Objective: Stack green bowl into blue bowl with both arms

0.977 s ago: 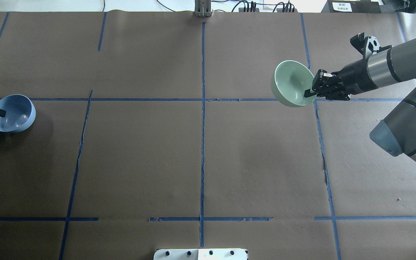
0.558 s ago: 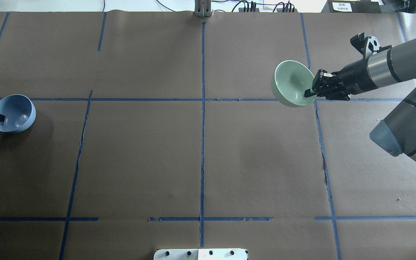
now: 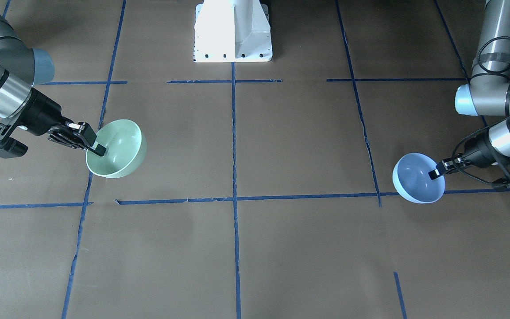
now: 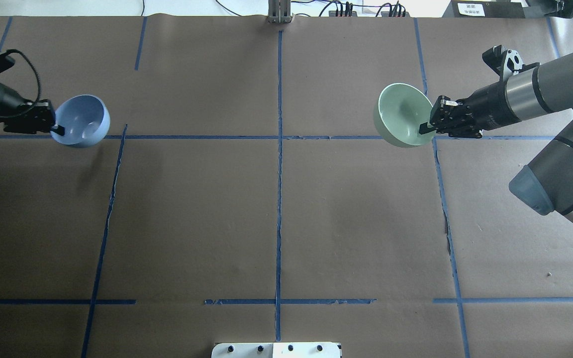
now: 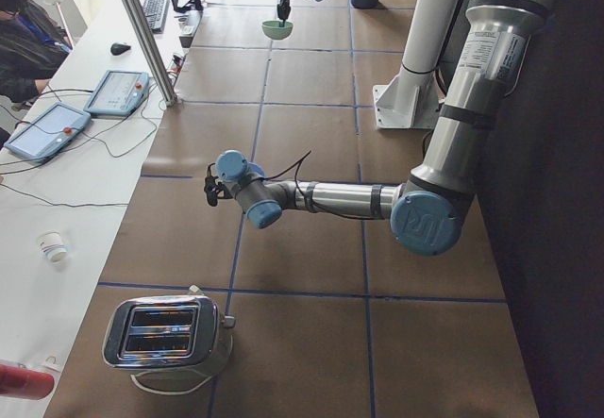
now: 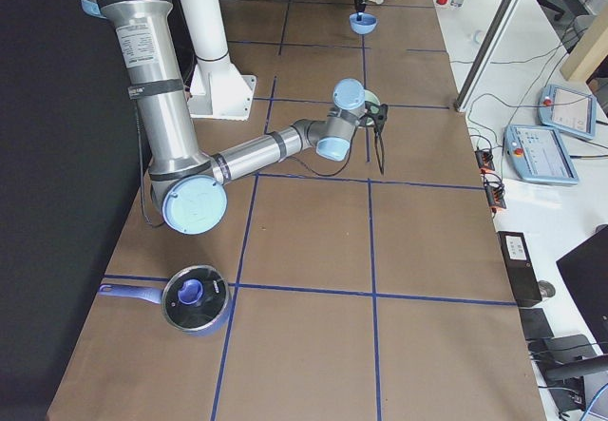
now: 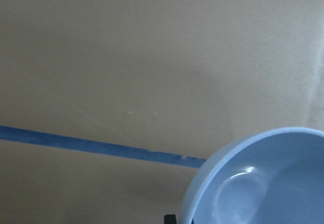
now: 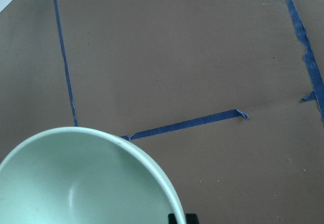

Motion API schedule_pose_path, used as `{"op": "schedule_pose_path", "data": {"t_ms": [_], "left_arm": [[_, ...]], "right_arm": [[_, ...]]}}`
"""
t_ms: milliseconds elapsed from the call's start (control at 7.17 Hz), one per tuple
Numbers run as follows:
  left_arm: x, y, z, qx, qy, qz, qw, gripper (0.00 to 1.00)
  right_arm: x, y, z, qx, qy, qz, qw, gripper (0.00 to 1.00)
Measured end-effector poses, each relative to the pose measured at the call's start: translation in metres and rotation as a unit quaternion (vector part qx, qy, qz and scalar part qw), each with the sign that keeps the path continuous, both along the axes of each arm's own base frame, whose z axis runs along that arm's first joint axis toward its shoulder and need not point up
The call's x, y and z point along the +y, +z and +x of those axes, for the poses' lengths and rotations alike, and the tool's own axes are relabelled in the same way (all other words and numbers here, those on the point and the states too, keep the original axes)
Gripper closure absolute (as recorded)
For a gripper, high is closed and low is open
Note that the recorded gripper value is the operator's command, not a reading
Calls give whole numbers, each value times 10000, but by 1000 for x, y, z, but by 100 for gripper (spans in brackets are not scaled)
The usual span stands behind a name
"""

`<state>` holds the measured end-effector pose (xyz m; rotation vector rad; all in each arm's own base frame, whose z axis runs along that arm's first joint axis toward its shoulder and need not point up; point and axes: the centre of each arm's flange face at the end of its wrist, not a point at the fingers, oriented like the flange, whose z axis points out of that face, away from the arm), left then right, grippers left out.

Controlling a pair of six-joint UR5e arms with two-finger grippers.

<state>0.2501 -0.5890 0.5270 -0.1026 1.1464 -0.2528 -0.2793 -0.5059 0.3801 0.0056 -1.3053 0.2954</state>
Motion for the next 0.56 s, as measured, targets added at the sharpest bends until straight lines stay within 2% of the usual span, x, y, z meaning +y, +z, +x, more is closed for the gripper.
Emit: {"op": "schedule_pose_path", "data": {"t_ms": [140, 279, 558], "left_arm": [[-8, -56, 53, 199, 35, -198, 9996, 100], [-3, -113, 112, 329, 42, -387, 9987, 100], [30, -207, 193, 394, -15, -558, 9977, 100]], "right_arm": [[0, -1, 0, -7, -1, 11, 10000, 99], [0, -4, -1, -20, -6, 27, 10000, 99], [0, -7, -2, -40, -13, 49, 10000, 99]]}}
